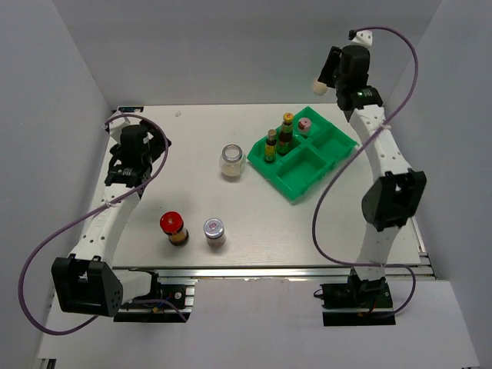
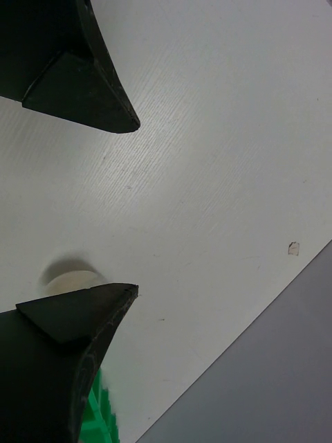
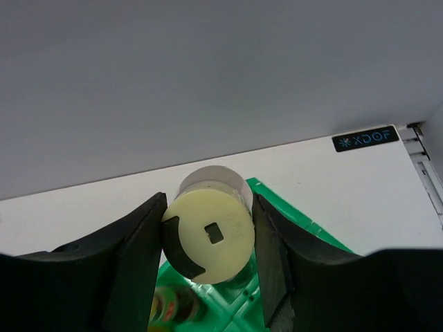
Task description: Organize the condiment bottles
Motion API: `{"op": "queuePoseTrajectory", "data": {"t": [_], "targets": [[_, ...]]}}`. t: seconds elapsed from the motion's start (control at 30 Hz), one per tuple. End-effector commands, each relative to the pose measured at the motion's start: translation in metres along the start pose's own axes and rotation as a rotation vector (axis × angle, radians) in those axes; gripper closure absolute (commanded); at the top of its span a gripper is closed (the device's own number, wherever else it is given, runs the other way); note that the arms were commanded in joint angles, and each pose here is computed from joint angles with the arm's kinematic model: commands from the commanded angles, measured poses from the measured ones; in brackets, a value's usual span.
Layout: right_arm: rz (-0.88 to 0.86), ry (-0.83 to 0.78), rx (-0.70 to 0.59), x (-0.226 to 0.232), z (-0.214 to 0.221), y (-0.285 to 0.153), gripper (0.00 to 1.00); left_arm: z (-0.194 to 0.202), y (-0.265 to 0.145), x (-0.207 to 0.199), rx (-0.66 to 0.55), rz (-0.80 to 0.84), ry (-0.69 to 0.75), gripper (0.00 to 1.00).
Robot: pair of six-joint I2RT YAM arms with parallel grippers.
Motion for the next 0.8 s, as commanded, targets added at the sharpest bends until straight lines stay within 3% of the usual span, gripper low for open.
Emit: {"op": "queuePoseTrajectory", "data": {"t": [0.0,0.13,0.47,0.77], "targets": [[0.126,0.054,0.014,-0.022,0.007,0.038,0.96,-0.023,0.002,-0.007,-0.077,0.006,0.005,0.02],[0.193,0.081,0.054,-0.040,0.044,0.084,0.95,-0.018,0.011,-0.003,-0.070,-0.028,0.023,0.02],[0.228,0.131,0.209,-0.065,0.129,0.117,0.94,-0.005,0.029,-0.002,-0.029,-0.050,0.048,0.02],[0.243,0.136,0.321,-0.074,0.183,0.123,0.79,0.004,0.035,-0.005,0.004,-0.034,0.062,0.02]]}}
Point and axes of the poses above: each gripper's point midway between its finger pads, its own y axis out along the fingers, its own x axis along the line the jaws close on, z = x × y, the point moved 4 cm from there along -y, back along the fingers, and after that the axes turned 5 degrees about y, right-handed, at the moved point
